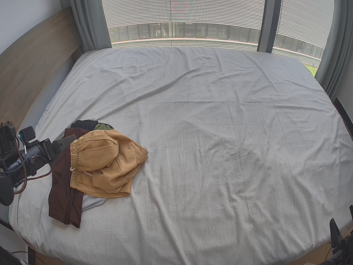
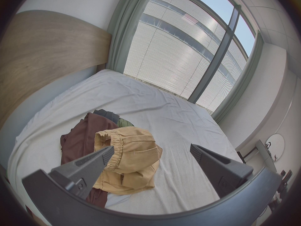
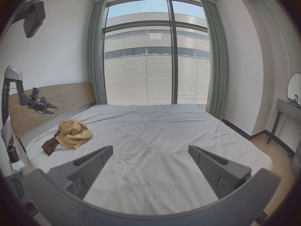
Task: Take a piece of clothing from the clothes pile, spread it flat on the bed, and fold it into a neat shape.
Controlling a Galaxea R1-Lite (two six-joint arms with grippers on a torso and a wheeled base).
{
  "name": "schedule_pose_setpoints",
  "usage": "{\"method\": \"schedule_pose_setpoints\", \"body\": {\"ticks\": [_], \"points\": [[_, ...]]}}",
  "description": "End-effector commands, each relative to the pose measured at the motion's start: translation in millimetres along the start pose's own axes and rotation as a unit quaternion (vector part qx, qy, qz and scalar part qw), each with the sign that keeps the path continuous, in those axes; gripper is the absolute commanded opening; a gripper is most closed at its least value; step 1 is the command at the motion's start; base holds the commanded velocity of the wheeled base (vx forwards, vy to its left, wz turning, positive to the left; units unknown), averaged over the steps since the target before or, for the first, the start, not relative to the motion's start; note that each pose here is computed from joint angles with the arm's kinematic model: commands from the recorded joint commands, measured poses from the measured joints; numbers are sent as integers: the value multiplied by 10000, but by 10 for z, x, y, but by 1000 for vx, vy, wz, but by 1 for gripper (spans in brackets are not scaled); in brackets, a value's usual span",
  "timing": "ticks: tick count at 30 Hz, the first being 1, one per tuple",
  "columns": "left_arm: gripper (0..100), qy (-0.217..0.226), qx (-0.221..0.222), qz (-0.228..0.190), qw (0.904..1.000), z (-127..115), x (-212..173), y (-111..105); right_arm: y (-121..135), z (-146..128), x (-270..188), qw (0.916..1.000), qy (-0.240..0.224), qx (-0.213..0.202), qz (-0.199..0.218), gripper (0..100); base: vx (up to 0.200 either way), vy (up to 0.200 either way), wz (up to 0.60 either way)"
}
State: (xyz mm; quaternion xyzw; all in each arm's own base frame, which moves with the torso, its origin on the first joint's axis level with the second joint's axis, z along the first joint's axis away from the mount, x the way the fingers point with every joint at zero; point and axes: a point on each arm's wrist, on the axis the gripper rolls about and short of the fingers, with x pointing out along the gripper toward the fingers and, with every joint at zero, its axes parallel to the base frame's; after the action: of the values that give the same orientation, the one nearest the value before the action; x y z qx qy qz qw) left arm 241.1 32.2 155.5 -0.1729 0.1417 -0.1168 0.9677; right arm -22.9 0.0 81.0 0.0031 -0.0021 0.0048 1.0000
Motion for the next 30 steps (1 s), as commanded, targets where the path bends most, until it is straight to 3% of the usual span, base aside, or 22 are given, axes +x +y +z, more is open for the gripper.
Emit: {"method": "schedule_pose_setpoints", "body": {"ticks": [1,12,30], "points": [[100,208,-186,82,9996,-91,100,103,0,-52,1,10000,6,0,6,100,0,0,0],[100,561,-456,173,9972,-255,297,248,0,-52,1,10000,6,-8,6,100,0,0,0],[100,280,-601,170,9977,-298,806,526,0,-52,1,10000,6,-15,13,100,0,0,0]]}}
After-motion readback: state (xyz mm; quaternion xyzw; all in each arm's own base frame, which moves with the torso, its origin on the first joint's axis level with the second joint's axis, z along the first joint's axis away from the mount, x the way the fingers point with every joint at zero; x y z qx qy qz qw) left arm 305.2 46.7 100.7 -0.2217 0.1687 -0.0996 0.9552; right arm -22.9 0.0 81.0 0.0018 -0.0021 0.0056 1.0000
